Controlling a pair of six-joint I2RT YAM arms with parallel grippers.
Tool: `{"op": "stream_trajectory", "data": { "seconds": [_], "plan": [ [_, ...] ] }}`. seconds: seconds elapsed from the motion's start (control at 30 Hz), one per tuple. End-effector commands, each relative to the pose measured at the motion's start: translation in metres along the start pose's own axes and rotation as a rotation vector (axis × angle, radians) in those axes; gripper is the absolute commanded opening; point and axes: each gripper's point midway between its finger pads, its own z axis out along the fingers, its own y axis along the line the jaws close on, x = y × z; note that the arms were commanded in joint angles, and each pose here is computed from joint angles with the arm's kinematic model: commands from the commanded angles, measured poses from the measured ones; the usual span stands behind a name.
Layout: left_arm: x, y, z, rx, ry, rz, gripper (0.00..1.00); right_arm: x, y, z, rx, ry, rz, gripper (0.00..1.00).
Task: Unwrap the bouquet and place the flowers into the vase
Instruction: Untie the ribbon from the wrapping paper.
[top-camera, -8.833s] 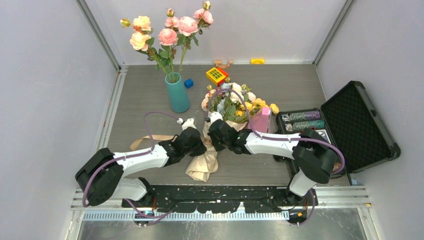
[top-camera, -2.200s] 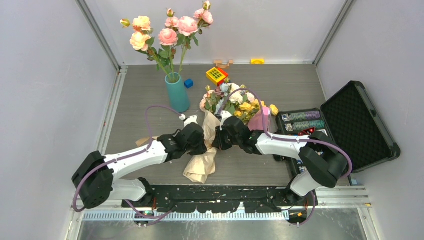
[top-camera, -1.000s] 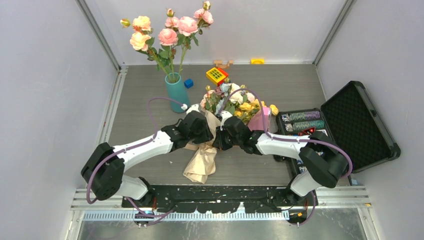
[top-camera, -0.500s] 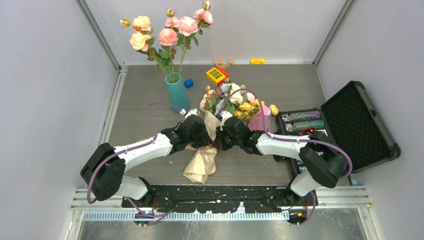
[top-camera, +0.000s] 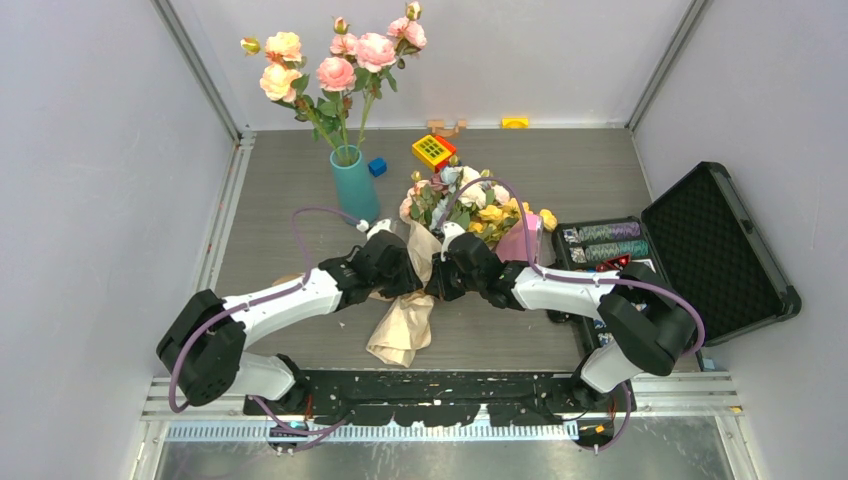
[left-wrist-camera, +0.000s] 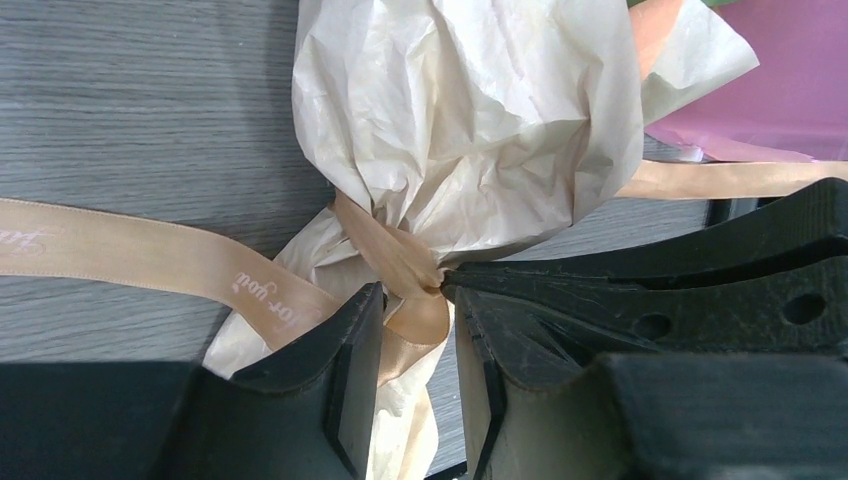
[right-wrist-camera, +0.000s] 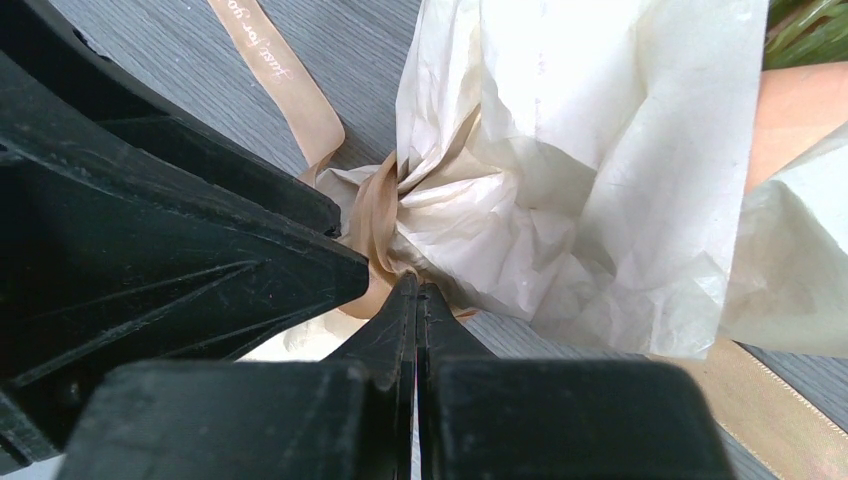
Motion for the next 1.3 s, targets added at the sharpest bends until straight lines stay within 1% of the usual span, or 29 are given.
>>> {"op": "stream_trajectory", "data": {
  "seconds": [0.0, 0.23, 0.73, 1.0, 1.2, 1.27],
  "plan": [
    [0.000, 0.004, -0.003, -0.020, -0.004, 0.002, 0.35, -0.016, 0.004, -0.004, -0.009, -0.054, -0.018, 0.00],
    [0.000, 0.012, 0.001, -0.057, -0.009, 0.008, 0.36, -0.015, 0.004, -0.003, -0.010, -0.051, -0.016, 0.00],
    [-0.015, -0.008, 0.011, -0.003, -0.059, -0.003, 0.40, -0.012, 0.003, -0.001, -0.012, -0.039, -0.020, 0.00],
    [-0.018, -0.005, 0.016, -0.019, -0.072, -0.007, 0.42, -0.011, 0.004, -0.001, -0.017, -0.035, -0.021, 0.00],
    [-0.022, -0.005, 0.019, -0.025, -0.088, -0.008, 0.40, -0.008, 0.003, -0.002, -0.016, -0.029, -0.023, 0.00],
    [-0.022, -0.006, 0.020, -0.023, -0.088, -0.008, 0.37, -0.008, 0.003, -0.002, -0.016, -0.027, -0.024, 0.00]
  ]
}}
